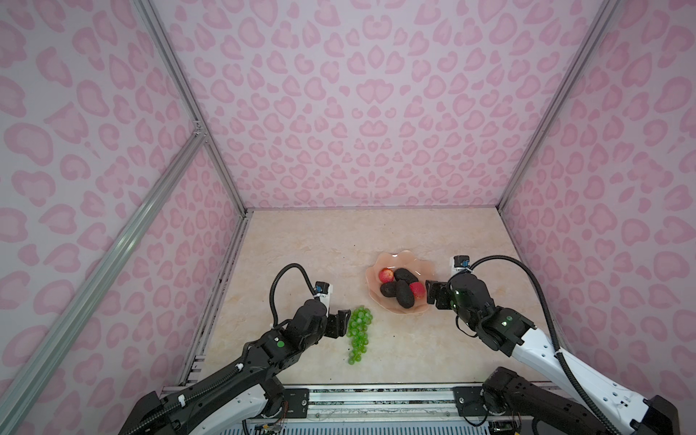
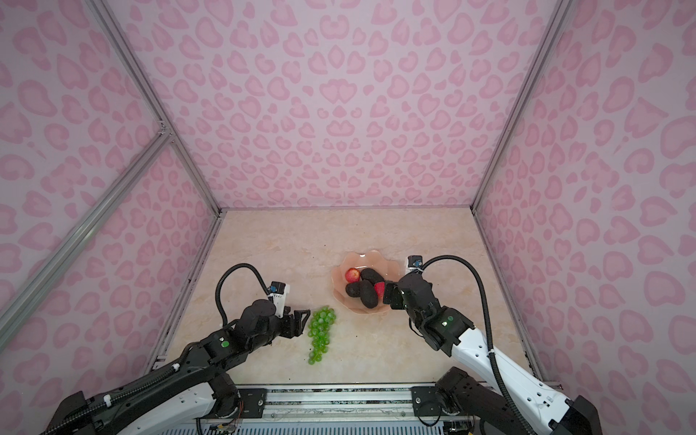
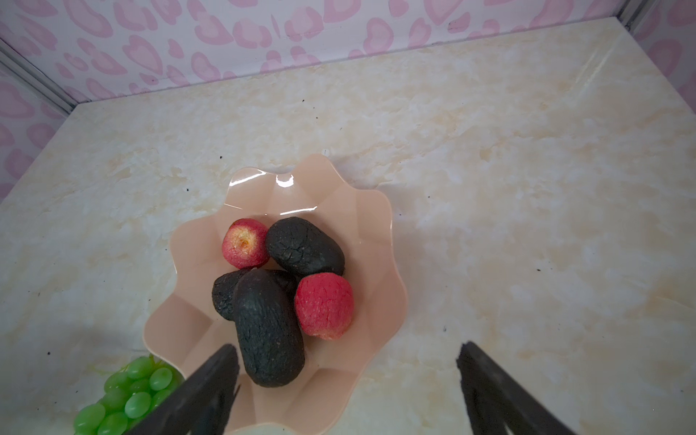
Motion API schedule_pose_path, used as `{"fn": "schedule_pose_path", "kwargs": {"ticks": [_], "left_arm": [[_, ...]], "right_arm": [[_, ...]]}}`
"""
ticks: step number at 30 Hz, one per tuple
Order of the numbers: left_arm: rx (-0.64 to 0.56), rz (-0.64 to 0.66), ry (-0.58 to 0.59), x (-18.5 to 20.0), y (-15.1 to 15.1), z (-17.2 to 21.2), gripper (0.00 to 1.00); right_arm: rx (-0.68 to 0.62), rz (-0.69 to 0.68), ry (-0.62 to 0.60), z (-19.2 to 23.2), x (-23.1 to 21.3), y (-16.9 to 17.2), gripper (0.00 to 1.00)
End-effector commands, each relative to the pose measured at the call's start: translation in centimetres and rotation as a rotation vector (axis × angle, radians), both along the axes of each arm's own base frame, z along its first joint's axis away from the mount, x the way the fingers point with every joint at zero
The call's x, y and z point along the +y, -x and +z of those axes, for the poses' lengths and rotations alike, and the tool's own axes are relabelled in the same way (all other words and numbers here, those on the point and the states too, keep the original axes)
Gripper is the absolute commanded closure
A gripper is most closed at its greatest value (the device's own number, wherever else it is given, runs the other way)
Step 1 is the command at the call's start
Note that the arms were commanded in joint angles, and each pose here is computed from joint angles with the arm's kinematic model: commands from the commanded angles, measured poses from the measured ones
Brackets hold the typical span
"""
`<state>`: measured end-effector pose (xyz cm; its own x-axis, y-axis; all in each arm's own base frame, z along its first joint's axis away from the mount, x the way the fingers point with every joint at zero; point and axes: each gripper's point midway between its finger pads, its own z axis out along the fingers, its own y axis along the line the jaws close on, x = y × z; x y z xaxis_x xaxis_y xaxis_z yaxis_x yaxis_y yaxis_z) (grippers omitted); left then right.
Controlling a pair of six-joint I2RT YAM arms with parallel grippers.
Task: Place and organize the fake fruits in the fruit bowl
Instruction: 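Lower the left gripper onto the green grapes and grasp them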
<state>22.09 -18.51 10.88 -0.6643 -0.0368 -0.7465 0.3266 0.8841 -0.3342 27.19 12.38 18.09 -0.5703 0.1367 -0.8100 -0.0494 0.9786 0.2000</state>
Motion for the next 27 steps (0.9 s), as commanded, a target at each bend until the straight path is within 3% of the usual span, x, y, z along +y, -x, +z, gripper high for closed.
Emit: {"fn": "schedule_pose_path", "kwargs": {"ticks": [1, 8, 14, 19, 27], "left_arm": [[-0.079, 0.019, 0.090, -1.1, -1.0, 1.7, 0.22], [-0.057, -0.103, 0.055, -4.4, 0.1, 0.2, 0.21], [0.047, -0.141, -0.014, -5.5, 0.7, -3.2, 0.19], [0.083, -0.160, -0.006, -7.2, 0.1, -4.2, 0.20], [0.145, -0.131, -0.034, -7.5, -0.1, -7.1, 0.31]], "right_arm": [[-0.014, -0.003, -0.024, 0.1, 0.0, 0.1, 0.09], [-0.022, -0.021, -0.030, 0.4, -0.7, 0.6, 0.08], [-0.026, -0.025, -0.042, 0.3, -0.8, 0.8, 0.09], [-0.025, -0.030, -0.038, 0.3, -1.0, 1.0, 0.09], [-0.044, -0.050, -0.035, 0.6, -1.9, 1.4, 0.09]]}}
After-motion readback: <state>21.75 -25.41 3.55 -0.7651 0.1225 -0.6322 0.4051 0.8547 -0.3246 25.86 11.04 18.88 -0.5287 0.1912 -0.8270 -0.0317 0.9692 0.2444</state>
